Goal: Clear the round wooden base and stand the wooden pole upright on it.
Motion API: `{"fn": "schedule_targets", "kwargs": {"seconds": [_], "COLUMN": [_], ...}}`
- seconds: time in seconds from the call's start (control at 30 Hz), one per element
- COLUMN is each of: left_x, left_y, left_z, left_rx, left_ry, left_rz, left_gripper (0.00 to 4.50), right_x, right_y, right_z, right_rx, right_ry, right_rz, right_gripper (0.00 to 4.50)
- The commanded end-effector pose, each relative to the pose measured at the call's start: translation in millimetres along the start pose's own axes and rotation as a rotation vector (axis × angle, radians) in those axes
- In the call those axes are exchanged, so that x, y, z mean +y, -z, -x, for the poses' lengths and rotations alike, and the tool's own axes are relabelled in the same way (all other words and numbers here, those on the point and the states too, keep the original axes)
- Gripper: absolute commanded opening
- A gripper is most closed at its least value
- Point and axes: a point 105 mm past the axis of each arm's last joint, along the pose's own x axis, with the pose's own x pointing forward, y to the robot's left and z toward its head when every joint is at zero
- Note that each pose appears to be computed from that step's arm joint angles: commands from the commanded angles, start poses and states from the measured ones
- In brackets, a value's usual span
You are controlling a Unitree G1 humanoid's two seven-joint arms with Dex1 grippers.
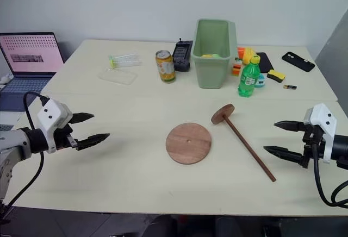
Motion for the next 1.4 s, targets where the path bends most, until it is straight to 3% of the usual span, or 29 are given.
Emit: {"fn": "schedule_targets", "kwargs": {"seconds": [0.03,0.33,0.57,0.77,0.97,1.4], "left_x": [0.2,-5.8,-45.7,-100.2,-131.6,-157.3], "left_y": [-11.0,-27.7,-68.2,-98.3,-103.9,-96.9], "left_z": [2.3,-3.1,-20.8,-57.0,-82.9,-108.1], "left_rx": [-0.020,-0.051,-0.158,-0.242,-0.270,-0.291], "left_ry": [0.023,0.068,0.233,0.431,0.543,0.552], "left_rz": [-0.050,-0.097,-0.214,-0.282,-0.374,-0.477], "left_gripper": [4.50,4.50,4.50,4.50,4.50,4.50], "right_x": [-1.0,-2.5,4.5,9.3,16.1,-18.0], "right_y": [-7.3,-8.3,-20.9,-29.6,-22.4,-4.3], "right_z": [3.6,0.7,-17.0,-57.4,-91.5,-126.1], "right_rx": [-0.012,0.001,-0.013,-0.038,0.070,0.448], "right_ry": [0.021,0.050,0.069,0.136,0.139,0.215], "right_rz": [0.040,0.089,0.095,-0.028,-0.140,-0.253], "right_gripper": [4.40,4.40,4.40,4.40,4.40,4.40]}}
